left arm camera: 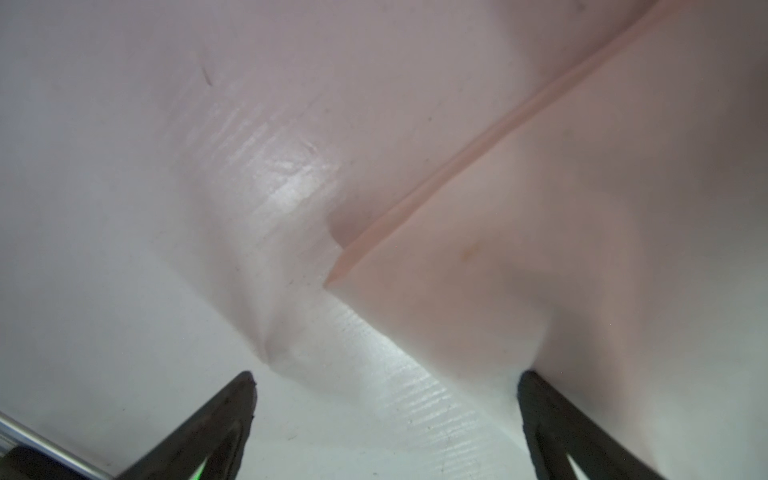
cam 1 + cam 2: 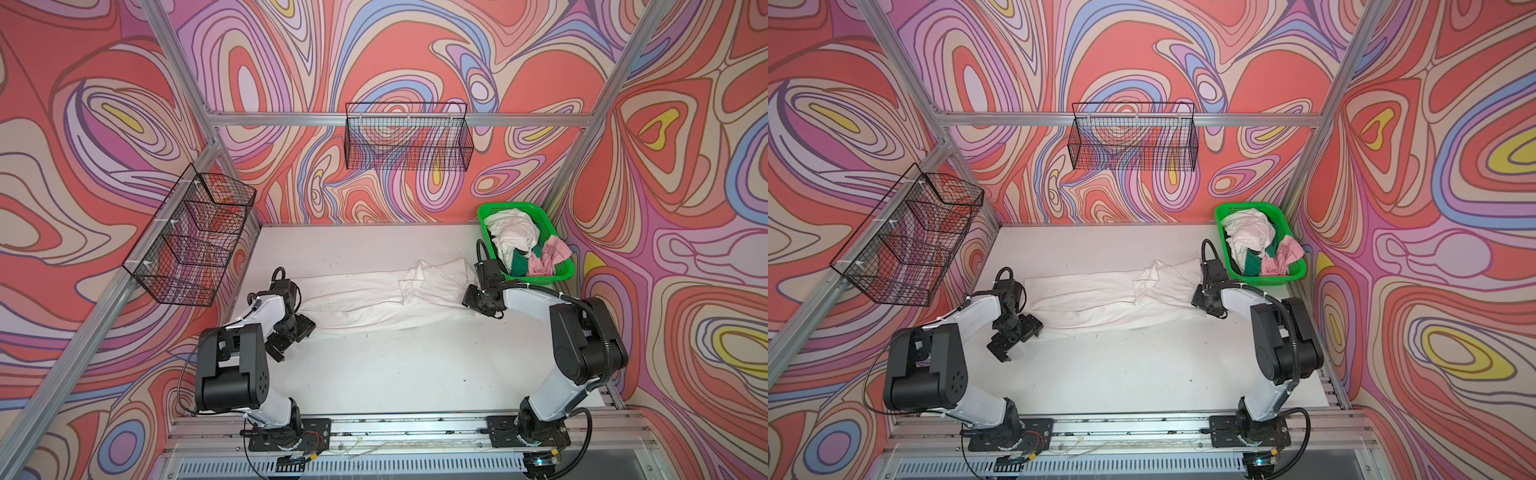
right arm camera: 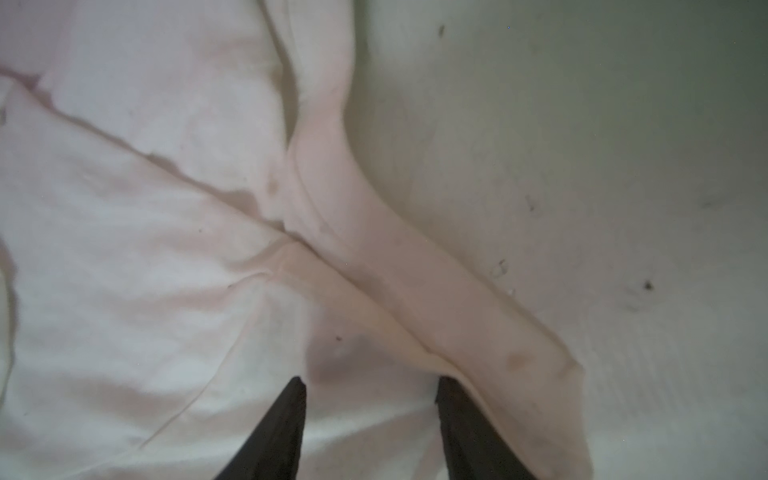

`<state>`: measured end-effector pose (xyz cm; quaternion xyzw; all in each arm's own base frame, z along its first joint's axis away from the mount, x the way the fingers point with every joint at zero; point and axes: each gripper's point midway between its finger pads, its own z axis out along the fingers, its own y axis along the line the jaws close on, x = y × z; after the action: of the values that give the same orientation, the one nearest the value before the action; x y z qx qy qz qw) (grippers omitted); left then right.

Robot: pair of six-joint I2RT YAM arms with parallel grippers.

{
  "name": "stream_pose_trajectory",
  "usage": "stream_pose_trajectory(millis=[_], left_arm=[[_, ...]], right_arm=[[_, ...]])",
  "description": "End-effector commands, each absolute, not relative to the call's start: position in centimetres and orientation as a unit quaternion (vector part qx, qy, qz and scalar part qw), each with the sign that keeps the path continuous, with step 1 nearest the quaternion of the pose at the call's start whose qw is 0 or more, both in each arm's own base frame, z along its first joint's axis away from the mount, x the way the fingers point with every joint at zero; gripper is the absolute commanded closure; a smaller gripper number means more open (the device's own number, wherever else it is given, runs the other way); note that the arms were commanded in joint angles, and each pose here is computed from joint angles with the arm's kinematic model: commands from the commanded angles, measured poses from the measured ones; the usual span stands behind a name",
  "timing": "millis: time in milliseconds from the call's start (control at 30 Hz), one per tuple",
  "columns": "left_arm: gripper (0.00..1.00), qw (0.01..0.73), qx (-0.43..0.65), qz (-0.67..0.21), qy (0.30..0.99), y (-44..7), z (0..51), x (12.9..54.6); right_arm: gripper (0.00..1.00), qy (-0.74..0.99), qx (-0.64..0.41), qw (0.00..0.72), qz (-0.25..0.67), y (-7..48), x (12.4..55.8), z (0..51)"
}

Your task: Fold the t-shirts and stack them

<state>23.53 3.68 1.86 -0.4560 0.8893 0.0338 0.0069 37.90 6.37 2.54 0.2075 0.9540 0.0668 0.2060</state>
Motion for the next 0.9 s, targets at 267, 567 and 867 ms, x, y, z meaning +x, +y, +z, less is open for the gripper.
stream_pose_trajectory(millis=[267, 567, 867], left_arm=[[0.0, -0.023, -0.457, 0.072, 0.886, 4.6, 1.2, 21.9], [0.0, 0.015, -0.444, 0.008, 0.896, 2.0, 5.3, 22.0], [0.0, 0.095, -0.404, -0.014, 0.91, 2.4, 9.5, 27.6]], right_arm=[[0.45, 0.959, 0.2, 0.2, 0.034, 5.3, 38.9, 2.0], [0.38, 0.94, 0.207, 0.255, 0.097, 6.7, 40.2, 8.9], [0.37, 0.935, 0.175, 0.253, 0.173, 12.8, 43.2, 9.7]])
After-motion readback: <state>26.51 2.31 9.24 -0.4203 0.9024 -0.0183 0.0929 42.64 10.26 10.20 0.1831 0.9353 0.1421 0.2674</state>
